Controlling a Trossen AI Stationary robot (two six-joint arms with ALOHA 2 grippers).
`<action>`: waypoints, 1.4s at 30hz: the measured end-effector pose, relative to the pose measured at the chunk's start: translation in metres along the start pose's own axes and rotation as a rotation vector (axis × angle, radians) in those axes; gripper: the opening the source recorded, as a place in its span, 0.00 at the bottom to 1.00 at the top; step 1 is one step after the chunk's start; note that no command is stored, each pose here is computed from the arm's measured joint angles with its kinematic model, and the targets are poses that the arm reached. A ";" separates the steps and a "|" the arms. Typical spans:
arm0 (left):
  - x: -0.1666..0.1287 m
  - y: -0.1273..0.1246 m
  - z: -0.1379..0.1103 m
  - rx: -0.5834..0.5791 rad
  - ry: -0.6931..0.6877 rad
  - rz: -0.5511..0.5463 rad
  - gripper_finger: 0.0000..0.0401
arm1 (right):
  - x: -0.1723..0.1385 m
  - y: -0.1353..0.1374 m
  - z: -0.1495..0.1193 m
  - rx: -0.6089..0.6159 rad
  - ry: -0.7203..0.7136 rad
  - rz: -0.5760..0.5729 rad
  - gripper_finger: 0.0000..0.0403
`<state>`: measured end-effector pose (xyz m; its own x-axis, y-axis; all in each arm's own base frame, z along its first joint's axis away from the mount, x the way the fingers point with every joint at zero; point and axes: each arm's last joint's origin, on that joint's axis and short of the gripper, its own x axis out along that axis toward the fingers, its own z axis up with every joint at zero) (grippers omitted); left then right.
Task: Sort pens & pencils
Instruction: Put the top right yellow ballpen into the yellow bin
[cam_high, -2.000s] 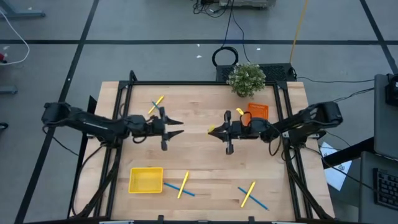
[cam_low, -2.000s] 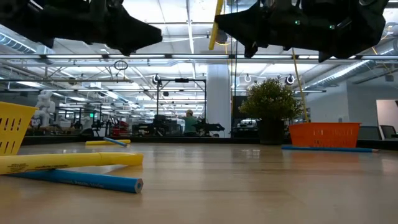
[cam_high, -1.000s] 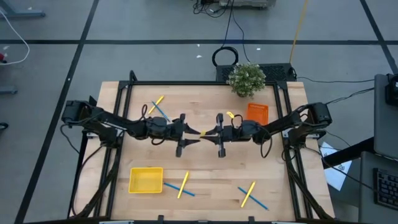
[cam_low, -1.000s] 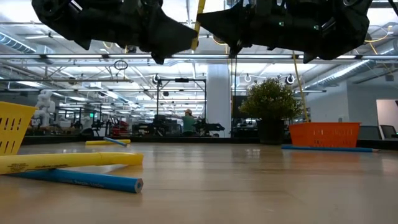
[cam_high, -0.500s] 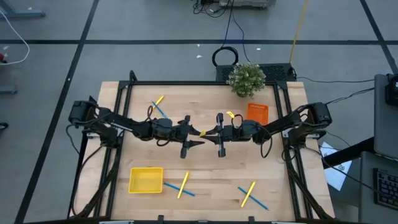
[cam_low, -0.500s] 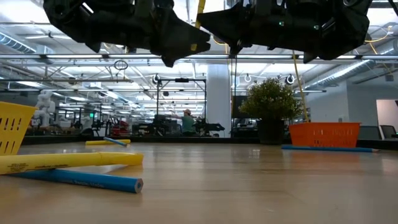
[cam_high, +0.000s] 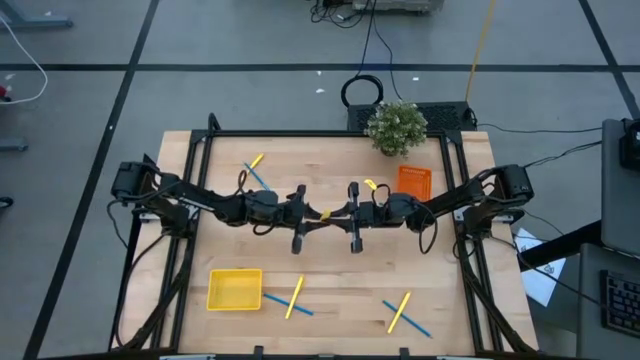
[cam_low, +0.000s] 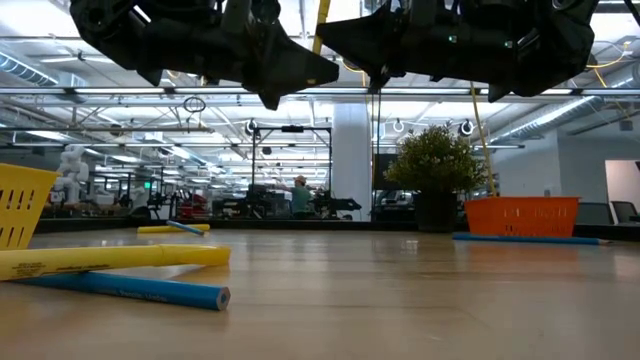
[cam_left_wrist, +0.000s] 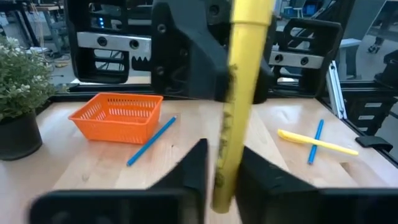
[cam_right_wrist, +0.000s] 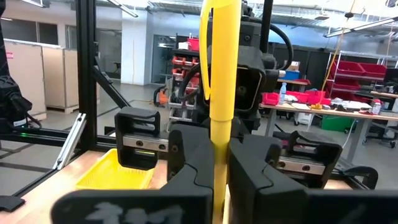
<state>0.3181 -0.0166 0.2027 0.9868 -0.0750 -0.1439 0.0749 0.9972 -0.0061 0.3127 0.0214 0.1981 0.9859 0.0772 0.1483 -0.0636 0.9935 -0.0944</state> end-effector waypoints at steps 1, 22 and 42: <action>0.000 0.000 0.000 0.007 0.000 0.000 0.07 | 0.000 0.000 0.000 0.006 0.000 -0.001 0.02; -0.037 0.003 0.024 0.010 0.138 0.086 0.07 | -0.003 -0.001 0.001 0.026 0.044 -0.034 0.53; -0.162 -0.022 0.031 0.037 -0.035 0.216 0.06 | -0.080 0.003 0.033 -0.042 0.039 -0.006 0.65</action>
<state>0.1612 -0.0270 0.2570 0.9848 0.1400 -0.1030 -0.1346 0.9892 0.0573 0.2288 0.0213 0.2189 0.9916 0.0668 0.1107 -0.0515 0.9895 -0.1351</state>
